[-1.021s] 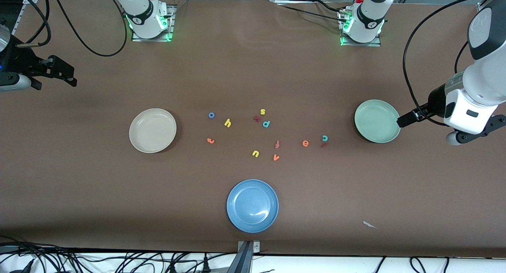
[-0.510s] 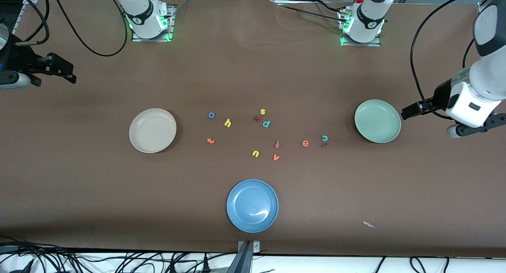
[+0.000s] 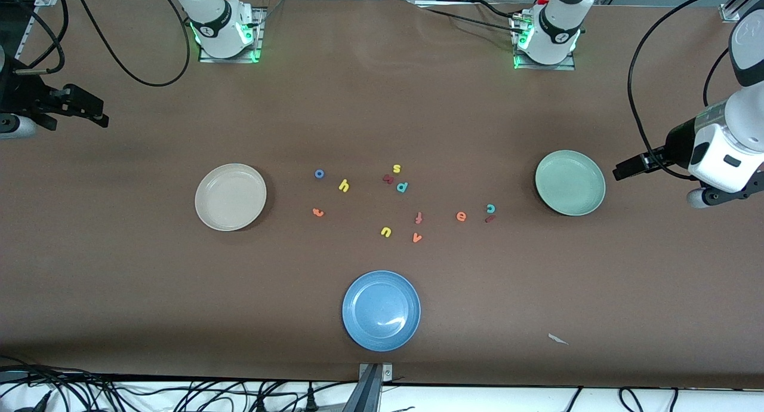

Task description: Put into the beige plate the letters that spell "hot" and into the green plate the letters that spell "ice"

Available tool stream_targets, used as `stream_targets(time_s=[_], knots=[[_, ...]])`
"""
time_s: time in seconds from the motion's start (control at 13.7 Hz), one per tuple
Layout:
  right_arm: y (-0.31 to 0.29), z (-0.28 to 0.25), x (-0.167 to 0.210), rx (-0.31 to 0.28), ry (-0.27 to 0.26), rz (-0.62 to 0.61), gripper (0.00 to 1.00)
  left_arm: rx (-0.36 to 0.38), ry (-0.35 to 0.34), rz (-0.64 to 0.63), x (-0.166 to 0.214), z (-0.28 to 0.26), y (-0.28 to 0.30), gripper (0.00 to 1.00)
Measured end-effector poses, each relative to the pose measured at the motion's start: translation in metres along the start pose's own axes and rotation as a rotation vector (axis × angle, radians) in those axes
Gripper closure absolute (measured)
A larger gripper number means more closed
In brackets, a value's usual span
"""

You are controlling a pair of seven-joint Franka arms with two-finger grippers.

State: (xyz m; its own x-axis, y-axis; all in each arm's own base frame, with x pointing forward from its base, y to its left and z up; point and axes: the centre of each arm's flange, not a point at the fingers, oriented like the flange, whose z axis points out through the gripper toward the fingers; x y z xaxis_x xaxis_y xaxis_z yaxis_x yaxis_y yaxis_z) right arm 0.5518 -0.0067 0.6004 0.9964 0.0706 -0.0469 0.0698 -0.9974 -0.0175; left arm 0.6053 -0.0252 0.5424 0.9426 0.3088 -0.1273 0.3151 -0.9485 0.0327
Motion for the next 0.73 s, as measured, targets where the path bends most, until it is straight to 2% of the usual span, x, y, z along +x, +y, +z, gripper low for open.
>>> stream_targets(time_s=[0.22,0.44,0.73], knots=[[-0.005,0.001,0.0,0.0,-0.007,-0.01,0.0,0.0,0.002,-0.004,-0.001,-0.003,-0.003,0.0],[-0.006,0.003,-0.003,0.003,-0.039,-0.018,0.0,0.001,-0.002,-0.008,-0.001,-0.003,-0.006,0.0],[-0.006,0.004,-0.003,0.003,-0.042,-0.019,0.0,0.009,-0.024,-0.003,-0.001,0.007,-0.004,0.0]])
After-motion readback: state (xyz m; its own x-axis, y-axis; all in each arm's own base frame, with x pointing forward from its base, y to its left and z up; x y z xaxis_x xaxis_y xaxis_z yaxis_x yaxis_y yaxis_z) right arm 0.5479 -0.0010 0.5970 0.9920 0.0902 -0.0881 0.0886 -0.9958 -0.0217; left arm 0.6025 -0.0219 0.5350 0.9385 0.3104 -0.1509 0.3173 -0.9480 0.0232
